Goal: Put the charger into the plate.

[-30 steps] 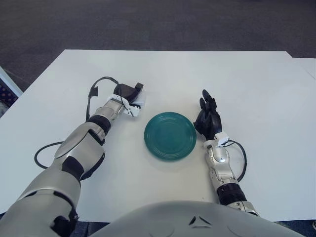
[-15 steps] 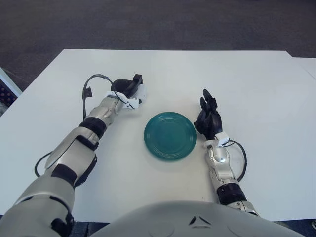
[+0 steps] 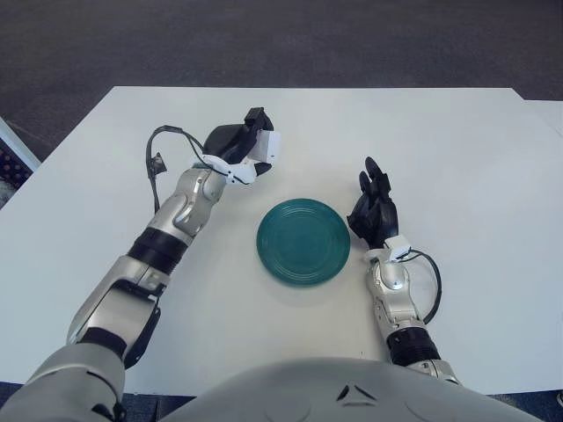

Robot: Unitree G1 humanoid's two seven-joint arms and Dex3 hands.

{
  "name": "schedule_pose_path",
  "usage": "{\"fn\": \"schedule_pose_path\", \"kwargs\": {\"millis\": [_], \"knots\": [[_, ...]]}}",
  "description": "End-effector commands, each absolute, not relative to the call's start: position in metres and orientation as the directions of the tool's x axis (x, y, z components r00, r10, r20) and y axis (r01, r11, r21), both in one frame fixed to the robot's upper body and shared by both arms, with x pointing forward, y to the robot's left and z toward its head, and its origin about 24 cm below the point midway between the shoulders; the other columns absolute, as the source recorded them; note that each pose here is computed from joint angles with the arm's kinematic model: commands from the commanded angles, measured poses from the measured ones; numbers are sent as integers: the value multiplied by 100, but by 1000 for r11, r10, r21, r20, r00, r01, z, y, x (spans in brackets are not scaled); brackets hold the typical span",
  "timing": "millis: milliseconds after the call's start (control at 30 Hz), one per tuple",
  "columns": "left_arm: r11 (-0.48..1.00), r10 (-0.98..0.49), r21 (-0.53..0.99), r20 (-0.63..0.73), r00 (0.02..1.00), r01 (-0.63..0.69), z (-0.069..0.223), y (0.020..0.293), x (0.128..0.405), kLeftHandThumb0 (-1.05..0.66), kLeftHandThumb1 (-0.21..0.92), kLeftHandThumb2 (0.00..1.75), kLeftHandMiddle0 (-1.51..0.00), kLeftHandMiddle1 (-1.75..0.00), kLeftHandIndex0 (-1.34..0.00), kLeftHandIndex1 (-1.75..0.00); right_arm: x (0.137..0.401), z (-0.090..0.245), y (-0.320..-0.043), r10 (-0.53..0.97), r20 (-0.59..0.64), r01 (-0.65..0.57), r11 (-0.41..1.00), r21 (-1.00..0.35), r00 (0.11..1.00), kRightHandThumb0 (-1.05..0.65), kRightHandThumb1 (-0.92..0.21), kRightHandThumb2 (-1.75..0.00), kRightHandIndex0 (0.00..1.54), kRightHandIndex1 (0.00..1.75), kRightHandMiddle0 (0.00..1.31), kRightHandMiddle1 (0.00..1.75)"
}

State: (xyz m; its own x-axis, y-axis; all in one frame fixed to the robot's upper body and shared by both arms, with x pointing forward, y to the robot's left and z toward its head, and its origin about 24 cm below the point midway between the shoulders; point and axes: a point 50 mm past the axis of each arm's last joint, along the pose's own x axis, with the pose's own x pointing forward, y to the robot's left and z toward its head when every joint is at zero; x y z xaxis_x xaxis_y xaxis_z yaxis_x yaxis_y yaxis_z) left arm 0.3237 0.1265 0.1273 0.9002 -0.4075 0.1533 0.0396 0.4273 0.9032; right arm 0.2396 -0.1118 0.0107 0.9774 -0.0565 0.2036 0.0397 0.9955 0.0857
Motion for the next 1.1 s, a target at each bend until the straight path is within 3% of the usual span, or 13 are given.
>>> {"fn": "schedule_pose_path", "kwargs": {"millis": [0,300,733,900,1067], "knots": [[452,-551,892,290,782,-13,184,128,285,-42,45,114,-106,-175,-50,-175,185,-52,-107,-123,-151,143,981,132,981,-78,-92,-98,9,0,0,28],[282,-734,953,139,665,112,156,90,244,-45,37,124,-109,-175,-56,-175,184,-50,-105,-116,-159,139,980,143,980,-77,-92,-97,8,0,0,27],[42,-835,981,-70,546,191,145,73,215,-48,28,136,-108,-175,-64,-175,183,-54,-106,-124,-221,165,970,179,967,-77,-92,-94,7,0,0,29],[-88,-867,959,-206,455,268,130,66,207,-49,26,138,-102,-175,-65,-175,184,-50,-98,-81,-152,94,992,79,985,-76,-92,-96,14,1,0,40],[-183,-870,936,-297,393,302,121,60,203,-48,29,135,-95,-175,-63,-175,188,-47,-93,-61,-120,73,993,96,991,-75,-92,-101,16,1,0,46]]}}
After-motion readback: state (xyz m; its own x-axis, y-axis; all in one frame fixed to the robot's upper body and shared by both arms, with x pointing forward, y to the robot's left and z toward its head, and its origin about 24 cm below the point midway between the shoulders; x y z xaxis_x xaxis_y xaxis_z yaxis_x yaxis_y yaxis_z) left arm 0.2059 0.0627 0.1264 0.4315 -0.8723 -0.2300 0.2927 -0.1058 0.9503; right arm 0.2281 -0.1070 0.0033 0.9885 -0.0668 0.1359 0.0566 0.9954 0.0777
